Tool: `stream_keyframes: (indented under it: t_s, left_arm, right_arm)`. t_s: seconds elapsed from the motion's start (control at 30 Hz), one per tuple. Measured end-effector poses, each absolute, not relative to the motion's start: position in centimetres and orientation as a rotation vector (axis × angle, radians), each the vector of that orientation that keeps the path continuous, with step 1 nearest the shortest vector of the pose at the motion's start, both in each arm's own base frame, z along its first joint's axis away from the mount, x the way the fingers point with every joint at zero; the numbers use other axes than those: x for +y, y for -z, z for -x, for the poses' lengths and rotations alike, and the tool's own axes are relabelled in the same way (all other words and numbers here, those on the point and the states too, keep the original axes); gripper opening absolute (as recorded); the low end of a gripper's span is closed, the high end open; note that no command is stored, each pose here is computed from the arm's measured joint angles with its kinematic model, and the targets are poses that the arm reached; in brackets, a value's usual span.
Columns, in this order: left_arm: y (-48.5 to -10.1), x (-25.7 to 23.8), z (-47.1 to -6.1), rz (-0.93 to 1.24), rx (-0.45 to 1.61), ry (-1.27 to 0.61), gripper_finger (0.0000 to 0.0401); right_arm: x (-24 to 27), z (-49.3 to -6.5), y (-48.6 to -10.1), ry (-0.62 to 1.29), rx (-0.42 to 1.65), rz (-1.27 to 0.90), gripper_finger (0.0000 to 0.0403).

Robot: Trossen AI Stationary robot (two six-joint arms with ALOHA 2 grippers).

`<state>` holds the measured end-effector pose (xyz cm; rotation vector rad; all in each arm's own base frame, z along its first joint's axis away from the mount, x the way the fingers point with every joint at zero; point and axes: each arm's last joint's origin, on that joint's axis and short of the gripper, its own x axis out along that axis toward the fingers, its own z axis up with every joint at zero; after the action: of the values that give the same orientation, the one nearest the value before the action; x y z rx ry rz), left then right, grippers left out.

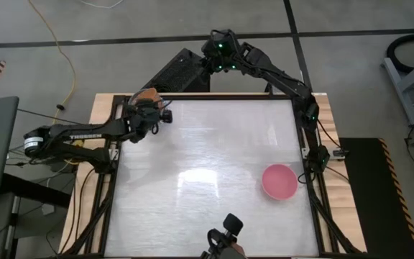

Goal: Nest bowls inside each other
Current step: Stack the brown bowl on top of the blue bowl, then stack the pink bowl on top of the brown bowl

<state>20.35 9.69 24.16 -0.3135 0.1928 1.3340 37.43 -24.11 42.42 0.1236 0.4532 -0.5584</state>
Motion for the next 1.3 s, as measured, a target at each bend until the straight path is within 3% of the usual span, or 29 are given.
stream_keyframes:
  t_s: [0.2,0.33,0.53,0.67,0.83,1.0,1.17,1.3]
  left_arm:
    - [-23.7,9.7,-20.8,0.347,0.208,-1.295,0.0000]
    - [-26.3,8.9,-20.5,0.336,0.054,-1.222,0.0000]
    - [-28.9,9.3,-19.0,0.108,0.005,-1.406,0.0000]
    - [-27.9,10.8,-18.9,0.111,0.064,-1.322,0.0000]
    - [-24.6,11.8,-17.9,0.232,0.067,-1.362,0.0000]
    - [-21.6,11.4,-17.4,0.315,0.094,-1.270,0.0000]
    - [-21.5,10.9,-17.5,0.342,0.070,-1.227,0.0000]
    - [-23.6,10.6,-17.8,0.333,-0.008,-1.190,0.0000]
  right_arm:
    - [-24.1,-37.4,-42.3,0.554,0.472,-0.116,0.0103]
    - [-24.2,-37.1,-42.5,0.557,0.471,-0.103,0.0103]
    - [-24.7,-36.7,-42.7,0.571,0.465,-0.103,0.0103]
    - [-24.9,-36.5,-42.7,0.576,0.465,-0.104,0.0103]
    - [-24.9,-36.5,-42.5,0.576,0.475,-0.107,0.0103]
    - [-24.8,-36.4,-42.4,0.570,0.497,-0.098,0.0103]
    - [-24.8,-36.4,-42.4,0.568,0.499,-0.094,0.0103]
    - [-24.8,-36.4,-42.4,0.561,0.500,-0.094,0.0103]
